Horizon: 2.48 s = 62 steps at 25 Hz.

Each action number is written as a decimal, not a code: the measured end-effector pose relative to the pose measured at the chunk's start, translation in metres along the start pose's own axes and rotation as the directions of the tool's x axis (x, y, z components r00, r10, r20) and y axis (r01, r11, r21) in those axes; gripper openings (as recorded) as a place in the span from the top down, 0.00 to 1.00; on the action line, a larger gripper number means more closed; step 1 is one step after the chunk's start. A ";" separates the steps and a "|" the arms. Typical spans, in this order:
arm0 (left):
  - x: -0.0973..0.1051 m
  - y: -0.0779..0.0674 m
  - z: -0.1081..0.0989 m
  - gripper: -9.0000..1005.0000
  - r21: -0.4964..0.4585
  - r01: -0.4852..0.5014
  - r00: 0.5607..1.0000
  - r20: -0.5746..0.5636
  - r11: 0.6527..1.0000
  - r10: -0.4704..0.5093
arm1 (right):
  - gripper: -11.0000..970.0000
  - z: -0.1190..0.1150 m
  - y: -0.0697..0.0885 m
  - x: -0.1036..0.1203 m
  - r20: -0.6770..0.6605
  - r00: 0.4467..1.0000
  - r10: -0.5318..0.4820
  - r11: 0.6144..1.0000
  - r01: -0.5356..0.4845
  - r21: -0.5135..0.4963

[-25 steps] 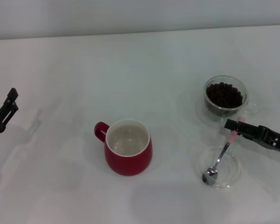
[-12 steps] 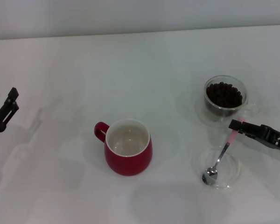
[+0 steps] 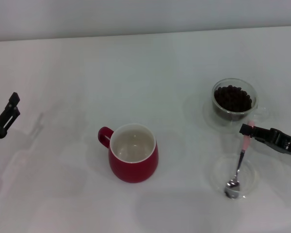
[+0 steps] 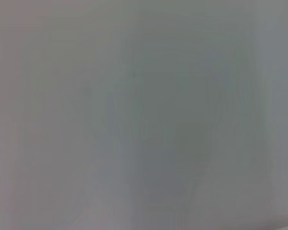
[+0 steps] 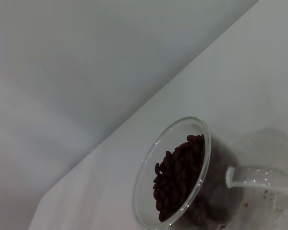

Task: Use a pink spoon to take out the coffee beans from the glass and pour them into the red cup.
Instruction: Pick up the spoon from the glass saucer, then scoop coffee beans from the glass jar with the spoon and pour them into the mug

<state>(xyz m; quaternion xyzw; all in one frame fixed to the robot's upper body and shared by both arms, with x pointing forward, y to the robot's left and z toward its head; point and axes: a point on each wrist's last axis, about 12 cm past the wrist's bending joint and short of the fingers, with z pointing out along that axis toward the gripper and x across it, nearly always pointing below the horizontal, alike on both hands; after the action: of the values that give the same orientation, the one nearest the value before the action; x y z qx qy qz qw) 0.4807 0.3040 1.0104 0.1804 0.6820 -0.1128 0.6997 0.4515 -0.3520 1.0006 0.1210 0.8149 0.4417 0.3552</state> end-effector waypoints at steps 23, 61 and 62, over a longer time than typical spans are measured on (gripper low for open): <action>0.001 0.000 0.002 0.24 -0.003 0.002 1.000 -0.007 1.000 -0.002 | 0.84 -0.017 -0.001 -0.002 0.066 0.998 0.023 0.999 -0.021 -0.025; 0.005 -0.008 -0.003 0.24 -0.011 0.040 0.999 -0.016 0.999 -0.040 | 0.84 -0.003 0.016 -0.060 0.458 0.877 -0.142 0.983 0.180 -0.040; 0.005 -0.008 -0.003 0.24 -0.011 0.040 0.999 -0.016 0.999 -0.040 | 0.84 -0.001 0.018 -0.062 0.461 0.876 -0.146 0.982 0.186 -0.043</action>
<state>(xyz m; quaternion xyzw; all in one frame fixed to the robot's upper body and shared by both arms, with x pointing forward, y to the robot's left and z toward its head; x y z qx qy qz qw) 0.4745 0.2984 1.0042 0.1641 0.6917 -0.1217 0.6927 0.4935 -0.3740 1.0446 0.1355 0.6967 0.4034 0.5776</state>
